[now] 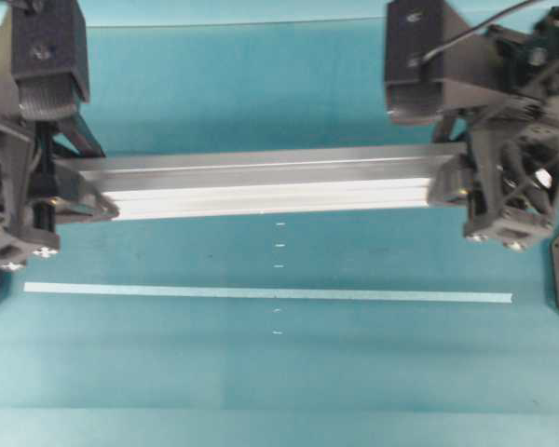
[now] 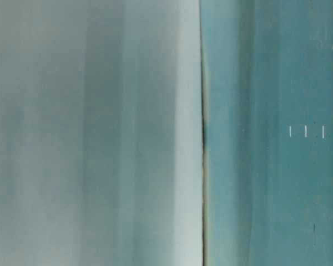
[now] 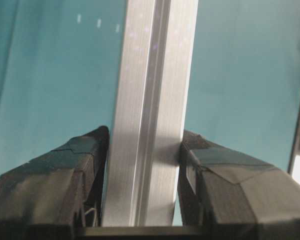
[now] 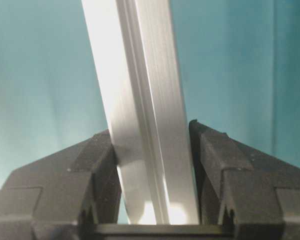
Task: Lift the metal rail with both hands.
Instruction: 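Lift the rail with both grippers and rotate it level, parallel to the strip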
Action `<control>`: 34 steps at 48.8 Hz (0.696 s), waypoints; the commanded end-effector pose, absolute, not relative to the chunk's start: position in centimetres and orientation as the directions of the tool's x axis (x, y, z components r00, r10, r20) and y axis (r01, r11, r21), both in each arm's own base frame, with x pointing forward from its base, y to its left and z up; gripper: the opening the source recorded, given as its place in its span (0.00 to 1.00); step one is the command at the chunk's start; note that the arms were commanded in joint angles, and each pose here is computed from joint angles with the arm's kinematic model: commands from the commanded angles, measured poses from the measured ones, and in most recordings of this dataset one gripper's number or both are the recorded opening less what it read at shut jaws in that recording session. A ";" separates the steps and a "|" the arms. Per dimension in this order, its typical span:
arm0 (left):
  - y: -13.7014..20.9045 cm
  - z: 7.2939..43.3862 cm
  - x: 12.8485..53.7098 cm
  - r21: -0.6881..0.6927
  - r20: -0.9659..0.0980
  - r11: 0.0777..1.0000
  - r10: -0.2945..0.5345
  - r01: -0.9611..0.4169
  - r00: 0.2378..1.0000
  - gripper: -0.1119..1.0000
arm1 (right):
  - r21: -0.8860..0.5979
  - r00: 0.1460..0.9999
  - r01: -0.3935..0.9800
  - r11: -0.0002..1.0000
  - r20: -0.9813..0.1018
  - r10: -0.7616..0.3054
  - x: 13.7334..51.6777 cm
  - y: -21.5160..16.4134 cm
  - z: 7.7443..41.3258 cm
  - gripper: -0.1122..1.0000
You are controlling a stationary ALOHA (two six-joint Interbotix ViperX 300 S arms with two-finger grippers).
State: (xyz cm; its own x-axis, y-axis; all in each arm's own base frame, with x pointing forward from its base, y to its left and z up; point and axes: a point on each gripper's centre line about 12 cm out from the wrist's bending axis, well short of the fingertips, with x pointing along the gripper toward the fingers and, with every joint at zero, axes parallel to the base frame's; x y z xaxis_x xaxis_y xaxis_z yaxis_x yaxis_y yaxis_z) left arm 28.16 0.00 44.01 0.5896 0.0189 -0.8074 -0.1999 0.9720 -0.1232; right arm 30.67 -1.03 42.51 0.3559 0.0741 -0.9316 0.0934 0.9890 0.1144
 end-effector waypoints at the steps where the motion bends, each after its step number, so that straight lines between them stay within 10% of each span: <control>1: 0.4 46.3 27.9 -0.125 -0.776 0.971 0.032 -0.203 0.631 0.40 | 0.134 0.436 0.118 0.984 -0.897 0.070 29.8 -0.7 45.2 0.48; 34: 0.4 49.3 28.8 -0.100 -0.829 0.974 0.032 -0.203 0.559 0.40 | 0.129 0.461 0.120 0.984 -0.885 0.060 28.8 0.7 48.1 0.48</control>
